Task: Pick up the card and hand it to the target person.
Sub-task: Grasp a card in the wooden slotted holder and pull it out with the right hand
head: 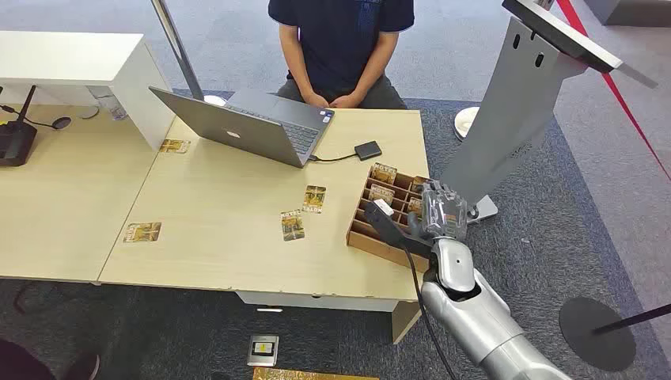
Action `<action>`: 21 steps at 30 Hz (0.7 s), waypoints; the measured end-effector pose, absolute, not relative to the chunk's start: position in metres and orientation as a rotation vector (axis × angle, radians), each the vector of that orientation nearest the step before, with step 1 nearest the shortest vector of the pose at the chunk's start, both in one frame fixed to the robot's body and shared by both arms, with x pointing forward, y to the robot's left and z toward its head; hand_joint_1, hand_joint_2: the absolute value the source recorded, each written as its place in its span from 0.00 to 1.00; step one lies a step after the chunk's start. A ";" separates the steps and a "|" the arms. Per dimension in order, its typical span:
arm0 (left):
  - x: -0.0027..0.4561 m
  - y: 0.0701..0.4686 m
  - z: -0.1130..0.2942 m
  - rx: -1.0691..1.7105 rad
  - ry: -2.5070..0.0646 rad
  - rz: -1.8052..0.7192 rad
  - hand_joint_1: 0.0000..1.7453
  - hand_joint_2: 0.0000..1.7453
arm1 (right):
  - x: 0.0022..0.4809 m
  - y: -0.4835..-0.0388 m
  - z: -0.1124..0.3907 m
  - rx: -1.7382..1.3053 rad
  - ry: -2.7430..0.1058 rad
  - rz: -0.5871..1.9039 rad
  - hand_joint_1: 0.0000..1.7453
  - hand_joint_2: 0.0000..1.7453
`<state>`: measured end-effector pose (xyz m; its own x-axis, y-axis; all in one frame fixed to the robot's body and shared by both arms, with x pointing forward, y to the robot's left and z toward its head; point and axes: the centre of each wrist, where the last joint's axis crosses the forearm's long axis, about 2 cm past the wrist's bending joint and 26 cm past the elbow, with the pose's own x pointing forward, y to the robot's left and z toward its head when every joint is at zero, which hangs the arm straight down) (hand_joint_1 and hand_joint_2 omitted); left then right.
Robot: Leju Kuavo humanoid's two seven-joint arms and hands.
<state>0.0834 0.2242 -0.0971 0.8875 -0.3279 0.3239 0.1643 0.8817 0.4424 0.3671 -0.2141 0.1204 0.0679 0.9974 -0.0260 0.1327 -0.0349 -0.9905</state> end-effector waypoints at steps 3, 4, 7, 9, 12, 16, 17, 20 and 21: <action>0.083 0.224 -0.097 0.419 -0.404 -0.262 0.00 0.00 | 0.367 -0.214 0.120 -1.363 -1.237 1.117 0.47 1.00; 0.083 0.224 -0.097 0.419 -0.403 -0.262 0.00 0.00 | 0.367 -0.214 0.120 -1.363 -1.234 1.118 0.48 1.00; 0.083 0.224 -0.097 0.420 -0.401 -0.261 0.00 0.00 | 0.367 -0.214 0.118 -1.361 -1.224 1.125 0.51 1.00; 0.083 0.224 -0.097 0.420 -0.400 -0.260 0.00 0.00 | 0.367 -0.214 0.117 -1.361 -1.219 1.128 0.51 1.00; 0.083 0.224 -0.097 0.420 -0.399 -0.259 0.00 0.00 | 0.368 -0.213 0.118 -1.363 -1.213 1.129 0.50 1.00; 0.082 0.224 -0.097 0.420 -0.393 -0.251 0.00 0.00 | 0.369 -0.213 0.118 -1.370 -1.204 1.136 0.51 1.00; 0.082 0.224 -0.097 0.420 -0.392 -0.248 0.00 0.00 | 0.369 -0.213 0.118 -1.372 -1.201 1.138 0.51 1.00; 0.082 0.224 -0.097 0.419 -0.389 -0.242 0.00 0.00 | 0.370 -0.213 0.118 -1.377 -1.192 1.145 0.52 1.00; 0.082 0.224 -0.097 0.419 -0.390 -0.241 0.00 0.00 | 0.370 -0.213 0.117 -1.380 -1.189 1.149 0.52 1.00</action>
